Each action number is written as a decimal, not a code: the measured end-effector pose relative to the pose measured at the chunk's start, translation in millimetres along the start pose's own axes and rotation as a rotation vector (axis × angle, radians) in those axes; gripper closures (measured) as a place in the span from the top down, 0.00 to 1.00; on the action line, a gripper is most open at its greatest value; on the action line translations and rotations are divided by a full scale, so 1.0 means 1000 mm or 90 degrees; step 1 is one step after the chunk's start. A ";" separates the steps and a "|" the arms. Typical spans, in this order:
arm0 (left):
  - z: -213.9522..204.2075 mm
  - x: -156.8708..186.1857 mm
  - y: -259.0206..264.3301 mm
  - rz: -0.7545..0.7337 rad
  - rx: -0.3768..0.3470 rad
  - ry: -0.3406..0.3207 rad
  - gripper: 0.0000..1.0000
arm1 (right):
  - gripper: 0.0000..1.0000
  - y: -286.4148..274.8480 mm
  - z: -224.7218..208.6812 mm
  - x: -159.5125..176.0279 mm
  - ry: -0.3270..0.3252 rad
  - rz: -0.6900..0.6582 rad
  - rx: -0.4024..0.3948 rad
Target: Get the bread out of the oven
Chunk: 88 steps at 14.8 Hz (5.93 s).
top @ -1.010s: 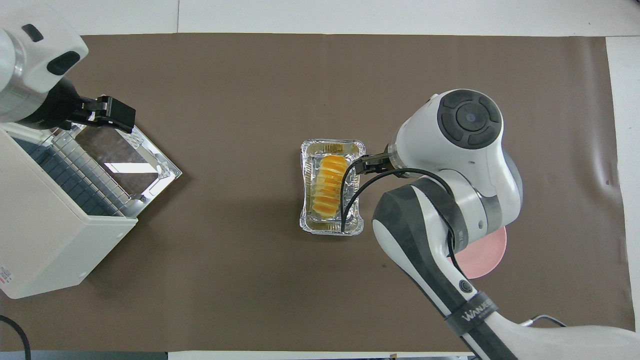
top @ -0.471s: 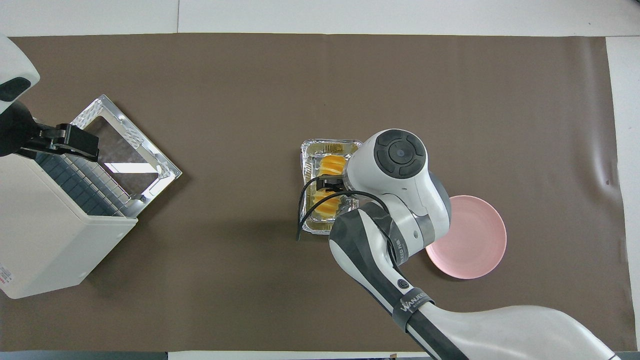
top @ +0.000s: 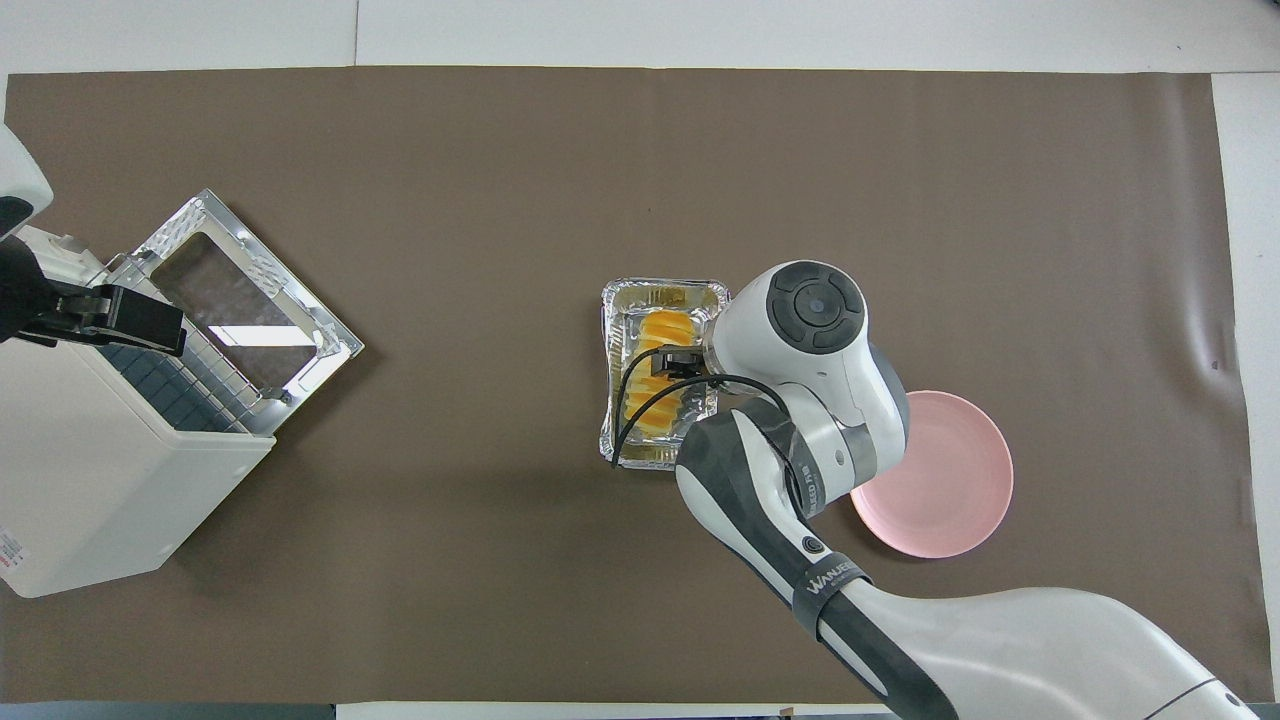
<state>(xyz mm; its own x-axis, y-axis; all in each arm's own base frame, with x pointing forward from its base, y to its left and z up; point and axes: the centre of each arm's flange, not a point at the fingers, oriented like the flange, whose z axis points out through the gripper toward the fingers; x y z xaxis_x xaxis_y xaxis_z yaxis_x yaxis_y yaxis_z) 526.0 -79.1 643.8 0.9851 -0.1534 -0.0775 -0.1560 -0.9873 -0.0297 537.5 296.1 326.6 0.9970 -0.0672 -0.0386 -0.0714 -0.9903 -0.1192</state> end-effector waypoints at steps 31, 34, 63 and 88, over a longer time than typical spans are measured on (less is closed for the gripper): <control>0.019 0.006 -0.003 0.000 -0.006 -0.018 1.00 | 0.02 0.281 -0.042 0.106 0.011 0.003 0.038; 0.019 0.006 -0.003 0.000 -0.006 -0.018 1.00 | 0.02 0.297 -0.034 0.104 0.002 0.012 0.039; 0.019 0.006 -0.003 0.000 -0.006 -0.018 1.00 | 0.98 0.252 -0.023 0.111 0.015 0.004 0.039; 0.019 0.006 -0.004 -0.001 -0.006 -0.018 1.00 | 0.07 0.261 -0.174 0.017 -0.142 -0.035 0.004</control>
<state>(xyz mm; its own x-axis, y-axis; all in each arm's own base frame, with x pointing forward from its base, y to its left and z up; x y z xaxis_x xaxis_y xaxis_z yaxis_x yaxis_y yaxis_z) 531.5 -75.8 624.5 0.9828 -0.1514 -0.1059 -0.1544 -0.9878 -0.0199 541.1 14.9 467.4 0.9680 0.0158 -0.2505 -0.0183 -0.9909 -0.1331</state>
